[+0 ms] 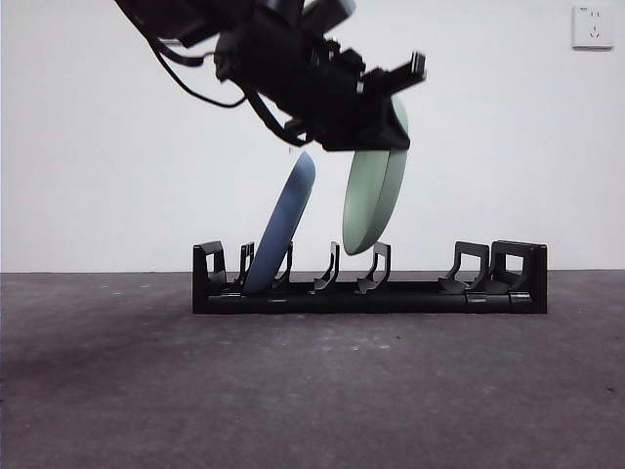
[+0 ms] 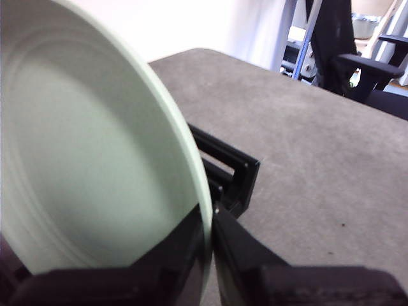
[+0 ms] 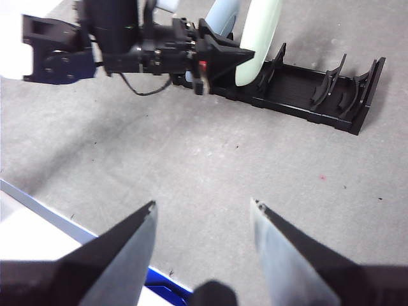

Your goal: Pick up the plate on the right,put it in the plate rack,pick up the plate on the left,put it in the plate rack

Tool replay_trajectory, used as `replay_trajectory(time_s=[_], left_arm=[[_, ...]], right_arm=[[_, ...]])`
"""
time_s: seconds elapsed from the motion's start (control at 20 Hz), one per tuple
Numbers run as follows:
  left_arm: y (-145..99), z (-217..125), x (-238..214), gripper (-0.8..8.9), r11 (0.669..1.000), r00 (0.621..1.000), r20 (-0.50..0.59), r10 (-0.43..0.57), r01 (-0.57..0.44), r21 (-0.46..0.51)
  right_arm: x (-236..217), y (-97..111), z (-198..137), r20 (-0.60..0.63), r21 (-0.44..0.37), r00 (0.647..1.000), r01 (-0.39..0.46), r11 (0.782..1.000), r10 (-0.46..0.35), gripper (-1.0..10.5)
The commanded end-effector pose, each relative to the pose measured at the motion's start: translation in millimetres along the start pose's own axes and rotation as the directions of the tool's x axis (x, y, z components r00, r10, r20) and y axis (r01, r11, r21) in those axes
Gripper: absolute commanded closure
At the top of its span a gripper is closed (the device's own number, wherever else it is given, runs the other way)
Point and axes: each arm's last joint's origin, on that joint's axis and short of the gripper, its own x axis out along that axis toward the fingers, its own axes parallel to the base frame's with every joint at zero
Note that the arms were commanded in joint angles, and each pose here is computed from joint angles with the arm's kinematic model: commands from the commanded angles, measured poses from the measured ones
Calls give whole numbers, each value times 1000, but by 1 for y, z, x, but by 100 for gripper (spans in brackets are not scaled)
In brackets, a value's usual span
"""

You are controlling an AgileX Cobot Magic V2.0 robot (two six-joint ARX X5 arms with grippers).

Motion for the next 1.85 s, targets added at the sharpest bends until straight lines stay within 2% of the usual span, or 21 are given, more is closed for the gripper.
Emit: replay_trajectory(time_s=[0.05, 0.4, 0.7, 0.95, 1.1, 1.4, 1.55, 1.85], left_arm=[[5, -1, 10, 822, 1000, 1000, 9, 0, 0, -1], [11, -26, 23, 822, 999, 995, -98, 32, -33, -15], [12, -29, 23, 814, 997, 989, -134, 69, -71, -15], [6, -30, 23, 802, 999, 989, -143, 38, -41, -20], [3, -30, 24, 653, 999, 989, -143, 23, -28, -36], [-3, -31, 23, 642, 997, 986, -168, 10, -22, -68], [-12, -25, 18, 642, 997, 985, -172, -29, 18, -70], [-33, 11, -9, 619, 997, 991, -118, -61, 56, -49]], right_arm=[[0, 0, -3, -22, -8, 1000, 1, 1000, -1, 695], [1, 0, -3, -24, -19, 1000, 1, 1000, -1, 695], [1, 0, -3, -24, -30, 1000, 0, 1000, -1, 696], [1, 0, -3, -24, -36, 1000, 0, 999, -1, 696], [1, 0, -3, -24, -37, 1000, 0, 999, -1, 696], [1, 0, -3, -24, -40, 1000, 0, 999, -1, 696], [1, 0, -3, -24, -42, 1000, 0, 999, -1, 696], [1, 0, -3, -24, -42, 1000, 0, 999, -1, 696]])
